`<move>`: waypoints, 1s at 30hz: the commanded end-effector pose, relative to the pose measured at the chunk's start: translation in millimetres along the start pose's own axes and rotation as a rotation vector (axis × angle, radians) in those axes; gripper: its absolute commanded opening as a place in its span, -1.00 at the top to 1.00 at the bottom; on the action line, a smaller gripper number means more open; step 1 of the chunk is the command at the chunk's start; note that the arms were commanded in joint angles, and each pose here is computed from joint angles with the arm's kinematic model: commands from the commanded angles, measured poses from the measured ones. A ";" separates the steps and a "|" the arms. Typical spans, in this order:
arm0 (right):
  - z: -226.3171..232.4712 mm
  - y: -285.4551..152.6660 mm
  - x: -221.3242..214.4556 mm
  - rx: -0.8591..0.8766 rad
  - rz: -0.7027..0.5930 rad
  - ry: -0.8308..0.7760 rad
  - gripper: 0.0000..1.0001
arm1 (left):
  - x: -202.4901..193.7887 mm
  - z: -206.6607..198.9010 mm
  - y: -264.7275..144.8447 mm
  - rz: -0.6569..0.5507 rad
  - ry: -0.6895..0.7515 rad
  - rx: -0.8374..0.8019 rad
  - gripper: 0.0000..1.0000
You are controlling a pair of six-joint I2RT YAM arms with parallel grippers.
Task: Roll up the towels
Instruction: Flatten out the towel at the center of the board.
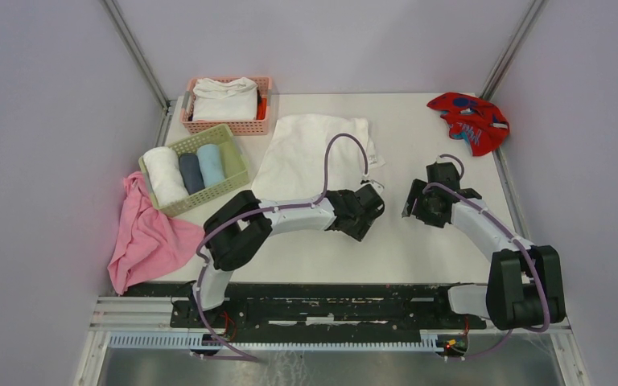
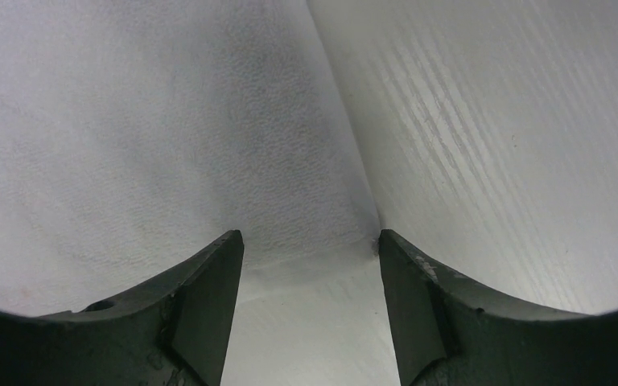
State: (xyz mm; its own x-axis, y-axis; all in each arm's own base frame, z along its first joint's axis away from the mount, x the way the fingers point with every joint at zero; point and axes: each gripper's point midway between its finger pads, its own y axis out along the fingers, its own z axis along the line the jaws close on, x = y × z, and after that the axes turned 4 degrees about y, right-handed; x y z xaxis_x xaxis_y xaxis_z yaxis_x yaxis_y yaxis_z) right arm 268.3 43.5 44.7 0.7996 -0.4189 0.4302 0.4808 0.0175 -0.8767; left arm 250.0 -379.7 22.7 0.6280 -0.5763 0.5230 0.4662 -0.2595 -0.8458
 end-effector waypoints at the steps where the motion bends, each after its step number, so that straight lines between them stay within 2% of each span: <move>1: 5.6 1.4 6.4 0.021 -0.019 0.013 -0.47 | 12.5 -15.2 2.6 -0.023 0.000 -0.063 -0.36; 9: 5.9 2.8 6.0 0.022 -0.013 0.015 -0.47 | -10.7 -18.2 9.6 0.062 0.003 -0.077 -0.28; 11: 6.0 2.8 6.2 0.023 -0.013 0.015 -0.47 | -13.4 -15.6 9.8 0.069 0.006 -0.063 -0.20; 17: 9.9 1.4 9.1 0.037 -0.016 0.013 -0.47 | -10.4 -4.3 -0.3 0.071 -0.002 -0.037 0.49; 23: 30.3 0.7 22.6 0.113 -0.021 -0.005 -0.41 | 40.1 31.4 -60.2 -0.075 -0.098 -0.063 0.79; 30: 63.8 17.1 50.1 0.178 -0.012 -0.015 -0.30 | 95.9 121.4 -153.8 -0.283 -0.245 -0.049 0.87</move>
State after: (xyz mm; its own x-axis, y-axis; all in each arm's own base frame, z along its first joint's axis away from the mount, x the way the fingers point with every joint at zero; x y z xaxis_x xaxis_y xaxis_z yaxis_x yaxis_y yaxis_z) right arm 295.8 64.5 43.2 0.8280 -0.4118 0.3806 0.4619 0.1160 -0.8793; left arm 288.1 -331.0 126.1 0.6786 -0.4032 0.6139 0.5108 -0.3415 -0.7889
